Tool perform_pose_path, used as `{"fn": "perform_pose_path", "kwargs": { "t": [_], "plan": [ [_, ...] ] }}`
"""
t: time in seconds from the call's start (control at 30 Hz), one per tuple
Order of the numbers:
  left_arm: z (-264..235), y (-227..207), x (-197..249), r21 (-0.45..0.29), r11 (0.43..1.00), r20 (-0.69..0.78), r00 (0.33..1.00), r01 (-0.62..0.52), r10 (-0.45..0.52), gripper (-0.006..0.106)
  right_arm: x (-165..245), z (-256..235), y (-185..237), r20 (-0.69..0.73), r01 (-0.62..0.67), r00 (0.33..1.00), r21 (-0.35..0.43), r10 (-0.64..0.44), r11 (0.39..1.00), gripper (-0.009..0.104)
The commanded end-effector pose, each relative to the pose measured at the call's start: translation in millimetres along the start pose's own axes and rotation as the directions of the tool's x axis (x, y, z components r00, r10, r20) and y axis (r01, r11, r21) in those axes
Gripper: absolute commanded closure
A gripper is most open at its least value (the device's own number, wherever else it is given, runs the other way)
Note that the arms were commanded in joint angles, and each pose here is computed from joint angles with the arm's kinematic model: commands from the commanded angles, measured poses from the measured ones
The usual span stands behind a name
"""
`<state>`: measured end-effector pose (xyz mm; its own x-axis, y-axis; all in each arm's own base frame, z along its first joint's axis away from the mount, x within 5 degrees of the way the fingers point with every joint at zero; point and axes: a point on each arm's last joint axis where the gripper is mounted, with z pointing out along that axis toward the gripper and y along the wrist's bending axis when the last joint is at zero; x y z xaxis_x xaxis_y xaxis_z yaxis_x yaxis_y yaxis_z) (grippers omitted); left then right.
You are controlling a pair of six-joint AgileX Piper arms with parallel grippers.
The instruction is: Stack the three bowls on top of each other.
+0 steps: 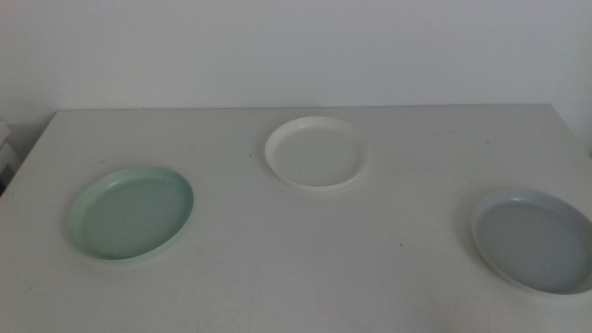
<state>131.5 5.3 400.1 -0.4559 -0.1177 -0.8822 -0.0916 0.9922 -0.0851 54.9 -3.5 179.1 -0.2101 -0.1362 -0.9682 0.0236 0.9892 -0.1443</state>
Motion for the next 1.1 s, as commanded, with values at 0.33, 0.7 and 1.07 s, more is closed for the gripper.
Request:
{"fn": "perform_pose_path", "kwargs": {
  "t": [0.33,0.7,1.07],
  "plan": [
    [31.7,-9.2,-78.3,0.000,1.000,-0.046,0.999,0.021,-0.021,-0.005,-9.9,-2.9,-1.6,0.105,0.011,0.994,0.020,-0.013,1.000,0.019],
    [87.4,-9.6,-73.5,-0.018,1.000,-0.190,0.982,0.017,-0.021,-0.005,-9.9,-2.9,-1.6,0.105,0.011,0.994,0.020,-0.013,1.000,0.019],
    [132.8,-9.2,-63.8,-0.031,0.999,-0.283,0.959,0.011,-0.020,-0.005,-9.9,-2.9,-1.6,0.105,0.011,0.994,0.020,-0.013,1.000,0.019]
  ]
}}
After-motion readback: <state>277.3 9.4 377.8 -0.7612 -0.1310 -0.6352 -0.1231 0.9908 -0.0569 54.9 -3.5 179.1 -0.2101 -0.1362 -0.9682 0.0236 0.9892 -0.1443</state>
